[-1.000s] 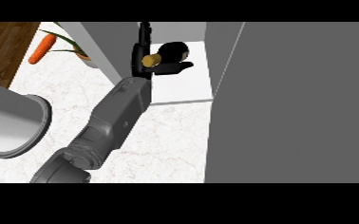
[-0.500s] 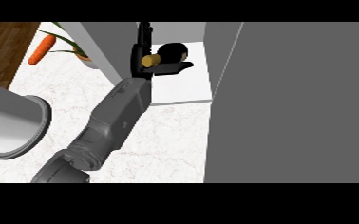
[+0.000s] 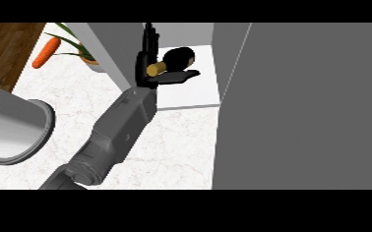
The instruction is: Pick up the wine, place it into the cabinet and close the cabinet
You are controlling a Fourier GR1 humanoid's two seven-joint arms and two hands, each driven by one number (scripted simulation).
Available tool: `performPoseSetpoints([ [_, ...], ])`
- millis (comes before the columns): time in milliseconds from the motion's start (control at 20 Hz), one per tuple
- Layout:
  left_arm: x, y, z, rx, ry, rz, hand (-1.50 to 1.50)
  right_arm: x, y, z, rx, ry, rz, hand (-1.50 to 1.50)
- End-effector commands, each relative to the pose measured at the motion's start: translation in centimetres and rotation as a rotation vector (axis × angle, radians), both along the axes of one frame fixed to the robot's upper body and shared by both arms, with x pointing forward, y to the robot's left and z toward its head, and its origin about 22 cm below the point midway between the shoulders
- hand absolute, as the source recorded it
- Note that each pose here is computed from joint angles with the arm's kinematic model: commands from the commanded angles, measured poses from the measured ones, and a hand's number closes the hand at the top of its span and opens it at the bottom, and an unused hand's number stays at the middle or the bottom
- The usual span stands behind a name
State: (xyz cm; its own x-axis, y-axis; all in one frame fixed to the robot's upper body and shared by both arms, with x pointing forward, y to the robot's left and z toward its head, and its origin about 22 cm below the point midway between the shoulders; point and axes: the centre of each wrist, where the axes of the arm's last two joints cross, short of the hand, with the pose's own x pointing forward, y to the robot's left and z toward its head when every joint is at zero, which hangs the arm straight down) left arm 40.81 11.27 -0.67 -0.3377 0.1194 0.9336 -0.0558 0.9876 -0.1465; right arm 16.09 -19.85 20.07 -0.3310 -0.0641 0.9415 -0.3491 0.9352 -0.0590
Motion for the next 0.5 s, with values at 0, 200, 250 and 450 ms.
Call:
performPoseSetpoints([
  [0, -1.4, 0.0, -1.3, -0.029, 0.065, 0.025, -1.5, -0.8, 0.0, 0.5, 0.026, -0.015, -0.016, -1.5],
  [200, -4.6, -1.2, -3.4, -0.039, 0.076, 0.0, -1.5, -2.1, -1.4, 0.4, -0.002, -0.011, -0.009, -1.5],
  [250, -5.5, -1.9, -3.3, -0.029, 0.065, -0.03, -1.5, -0.9, -0.9, -0.6, 0.011, -0.003, -0.038, -1.5],
  [450, -9.3, -5.1, -2.8, -0.02, 0.057, -0.026, -1.5, -1.5, -1.0, 1.0, 0.004, -0.009, -0.046, -1.5],
])
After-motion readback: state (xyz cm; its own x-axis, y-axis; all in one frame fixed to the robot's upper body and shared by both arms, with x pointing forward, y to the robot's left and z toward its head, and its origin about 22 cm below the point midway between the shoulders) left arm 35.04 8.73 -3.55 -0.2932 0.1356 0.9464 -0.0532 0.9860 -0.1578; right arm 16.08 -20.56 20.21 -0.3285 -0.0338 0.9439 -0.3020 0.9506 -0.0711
